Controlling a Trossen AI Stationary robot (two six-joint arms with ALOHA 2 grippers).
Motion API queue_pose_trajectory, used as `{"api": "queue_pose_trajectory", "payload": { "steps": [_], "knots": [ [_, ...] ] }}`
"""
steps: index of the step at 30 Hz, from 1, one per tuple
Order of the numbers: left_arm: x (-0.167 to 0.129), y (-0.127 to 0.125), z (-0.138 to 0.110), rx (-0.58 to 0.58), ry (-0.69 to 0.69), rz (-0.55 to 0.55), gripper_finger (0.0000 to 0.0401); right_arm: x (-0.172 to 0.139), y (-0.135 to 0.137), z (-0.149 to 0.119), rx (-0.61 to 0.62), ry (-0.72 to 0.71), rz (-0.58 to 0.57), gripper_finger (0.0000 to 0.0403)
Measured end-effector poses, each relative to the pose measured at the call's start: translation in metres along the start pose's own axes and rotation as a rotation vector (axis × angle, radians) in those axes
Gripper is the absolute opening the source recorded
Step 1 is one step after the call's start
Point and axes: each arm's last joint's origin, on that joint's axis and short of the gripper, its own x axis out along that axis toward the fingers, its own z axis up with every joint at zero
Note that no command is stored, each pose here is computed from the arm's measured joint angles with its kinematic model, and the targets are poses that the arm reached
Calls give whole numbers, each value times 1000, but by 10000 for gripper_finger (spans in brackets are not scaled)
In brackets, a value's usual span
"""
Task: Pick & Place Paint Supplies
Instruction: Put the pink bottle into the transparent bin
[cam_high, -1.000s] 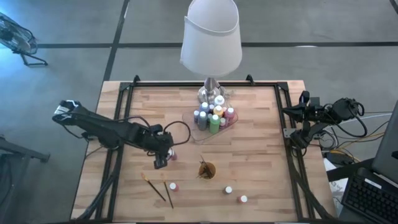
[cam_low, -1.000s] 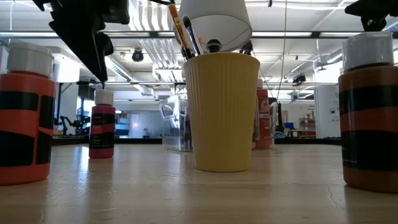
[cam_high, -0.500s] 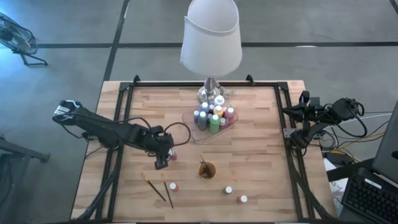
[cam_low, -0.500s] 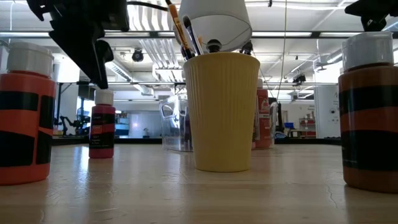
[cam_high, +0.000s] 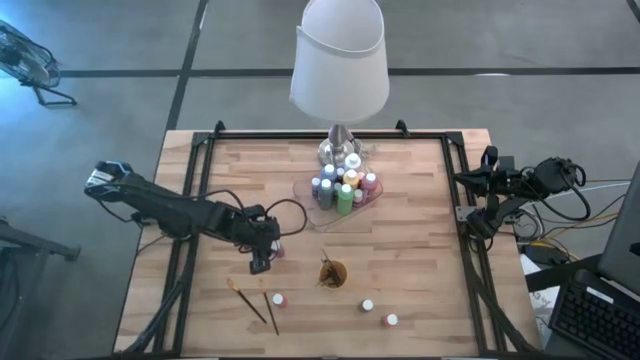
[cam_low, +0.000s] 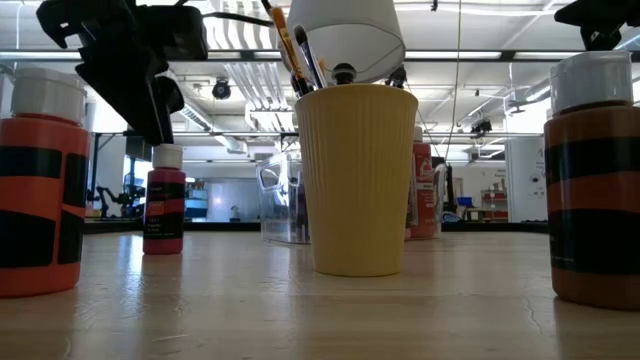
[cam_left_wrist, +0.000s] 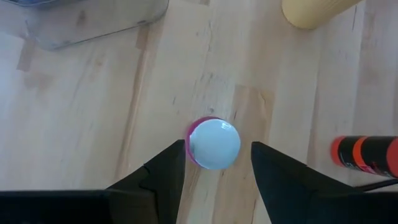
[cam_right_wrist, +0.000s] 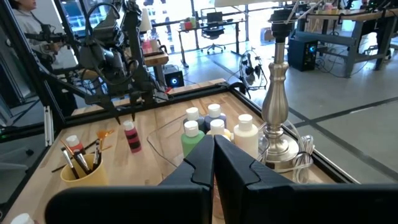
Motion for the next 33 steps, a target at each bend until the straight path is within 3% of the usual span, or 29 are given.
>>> {"api": "queue_pose_trajectory", "payload": {
  "steps": [33],
  "knots": [
    [20,1,-10,61,-77,-50,188,0,0,0,0,0,0,8]
  ]
}}
